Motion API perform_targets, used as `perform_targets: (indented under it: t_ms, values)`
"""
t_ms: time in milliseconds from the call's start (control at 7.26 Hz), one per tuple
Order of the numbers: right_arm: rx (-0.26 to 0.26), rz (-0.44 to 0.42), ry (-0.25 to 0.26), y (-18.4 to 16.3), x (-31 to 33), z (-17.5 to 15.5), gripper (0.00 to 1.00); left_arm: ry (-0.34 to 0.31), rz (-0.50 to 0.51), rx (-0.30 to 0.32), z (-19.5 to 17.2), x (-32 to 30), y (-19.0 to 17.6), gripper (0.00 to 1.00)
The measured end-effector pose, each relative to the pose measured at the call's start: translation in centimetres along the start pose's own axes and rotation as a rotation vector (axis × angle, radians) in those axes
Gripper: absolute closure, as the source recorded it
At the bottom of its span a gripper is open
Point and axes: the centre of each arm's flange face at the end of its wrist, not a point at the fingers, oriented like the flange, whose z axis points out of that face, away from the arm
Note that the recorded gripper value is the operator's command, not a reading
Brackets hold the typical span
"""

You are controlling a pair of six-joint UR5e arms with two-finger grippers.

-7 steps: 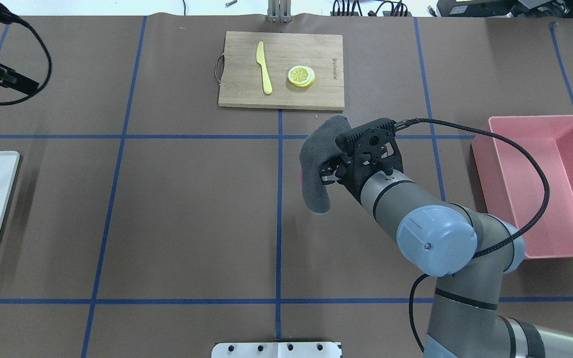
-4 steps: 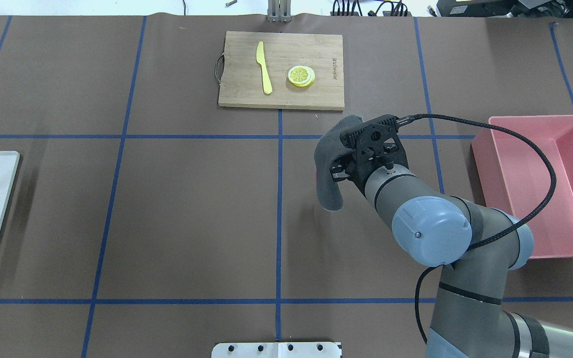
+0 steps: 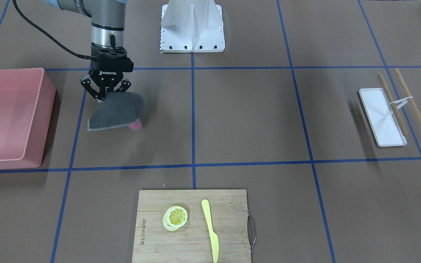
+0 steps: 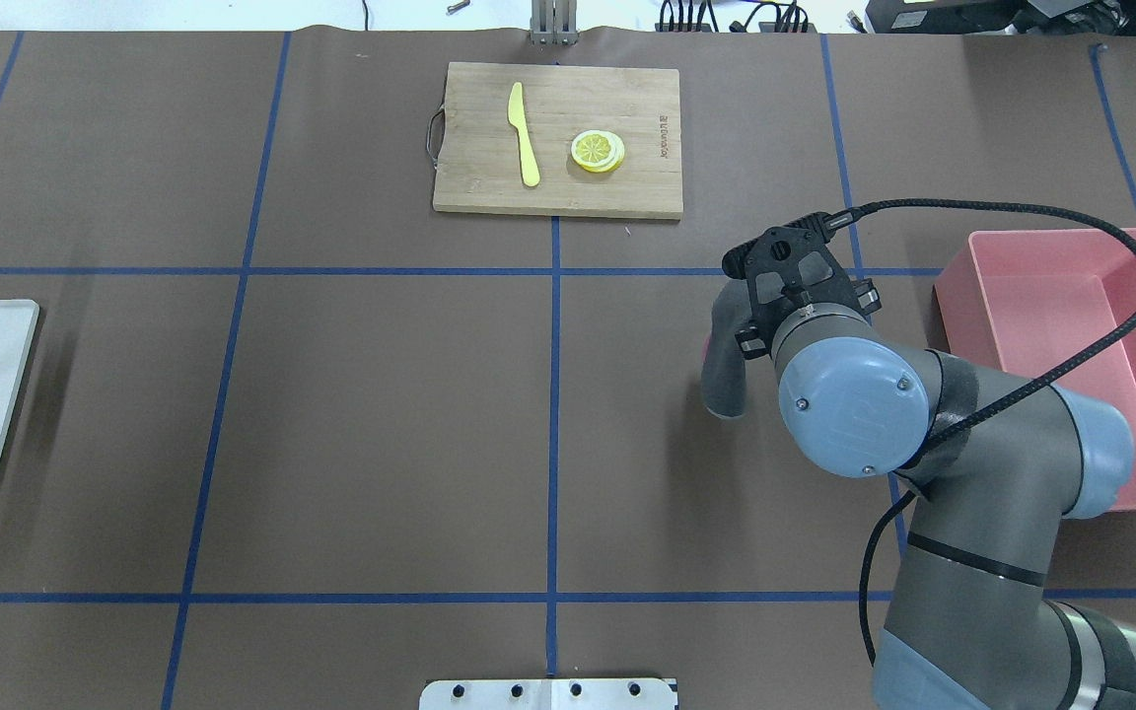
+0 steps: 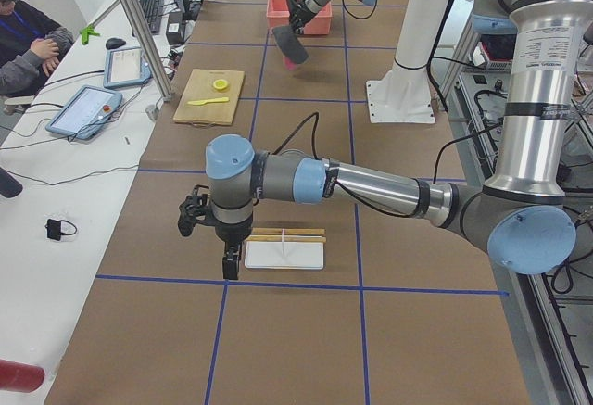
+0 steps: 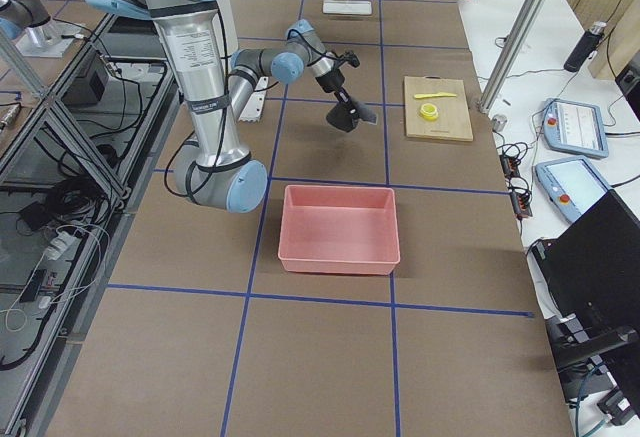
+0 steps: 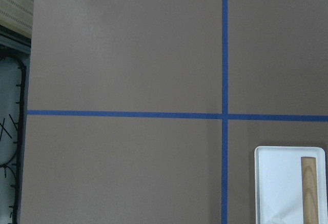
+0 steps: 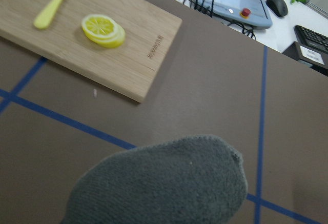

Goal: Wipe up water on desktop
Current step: 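Wipe the towel across the table toward the pink bin with the right gripper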

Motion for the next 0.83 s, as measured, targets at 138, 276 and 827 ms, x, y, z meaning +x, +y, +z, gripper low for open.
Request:
perform_targets:
  t_ms: [138,276,827]
  values:
    - [-0.077,-0.055,0.092,1.0,1.0,1.2,1.0,0.006,-0.009,-0.007,0.4,-0.5,0.5,0.01]
    - [-0.144,-0.106,0.176,1.7,1.7,3.3,1.0,0.009,-0.012,-0.01,0.6,-0.6,0.8,0.01]
    - [-0.29,-0.207,0.344,0.1,-2.0,12.9,1.0,0.011,-0.012,-0.009,0.5,-0.6,0.9,0.01]
